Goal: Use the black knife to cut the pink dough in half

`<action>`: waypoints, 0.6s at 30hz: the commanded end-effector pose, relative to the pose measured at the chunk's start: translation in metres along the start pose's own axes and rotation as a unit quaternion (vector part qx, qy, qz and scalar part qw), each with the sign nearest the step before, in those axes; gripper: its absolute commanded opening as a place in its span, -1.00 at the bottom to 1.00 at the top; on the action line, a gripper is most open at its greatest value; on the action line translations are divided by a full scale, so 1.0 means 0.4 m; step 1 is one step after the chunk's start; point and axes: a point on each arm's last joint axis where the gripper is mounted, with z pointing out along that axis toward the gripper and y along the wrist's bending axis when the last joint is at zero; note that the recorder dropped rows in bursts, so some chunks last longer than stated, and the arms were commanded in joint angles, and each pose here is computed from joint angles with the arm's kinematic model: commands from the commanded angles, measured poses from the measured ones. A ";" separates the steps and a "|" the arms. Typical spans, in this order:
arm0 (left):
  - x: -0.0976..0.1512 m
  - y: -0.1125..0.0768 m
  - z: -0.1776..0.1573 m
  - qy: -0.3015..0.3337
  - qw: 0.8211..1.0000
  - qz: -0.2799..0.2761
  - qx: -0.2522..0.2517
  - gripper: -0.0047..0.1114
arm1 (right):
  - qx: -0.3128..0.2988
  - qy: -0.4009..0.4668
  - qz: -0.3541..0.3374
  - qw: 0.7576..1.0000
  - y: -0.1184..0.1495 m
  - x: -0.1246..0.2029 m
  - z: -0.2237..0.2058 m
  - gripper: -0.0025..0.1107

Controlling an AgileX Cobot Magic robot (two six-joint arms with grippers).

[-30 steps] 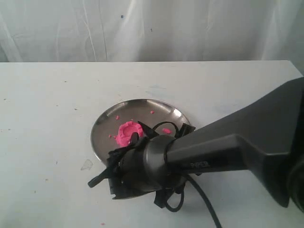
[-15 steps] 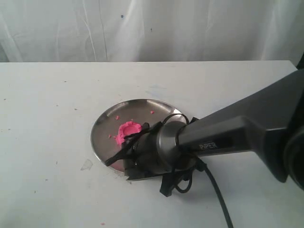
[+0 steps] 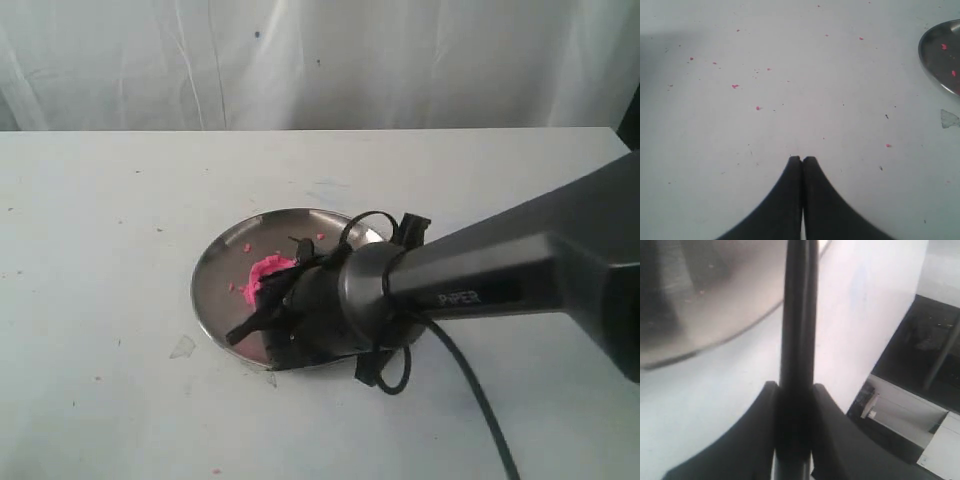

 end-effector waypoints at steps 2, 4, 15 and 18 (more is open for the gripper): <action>0.002 -0.001 0.000 -0.001 1.000 -0.001 0.003 -0.92 | 0.054 -0.021 0.019 0.998 -0.154 0.030 0.003 -0.96; 0.002 -0.001 0.000 -0.001 1.000 -0.001 0.003 -0.92 | 0.004 -0.037 0.085 0.996 -0.221 0.057 0.032 -0.96; 0.002 -0.001 0.000 -0.001 1.000 -0.001 0.003 -0.92 | -0.391 -0.108 0.350 0.844 -0.378 0.201 0.149 -0.96; 0.002 -0.001 0.000 -0.001 1.000 -0.001 0.003 -0.92 | -0.439 -0.108 0.349 0.821 -0.390 0.234 0.170 -0.96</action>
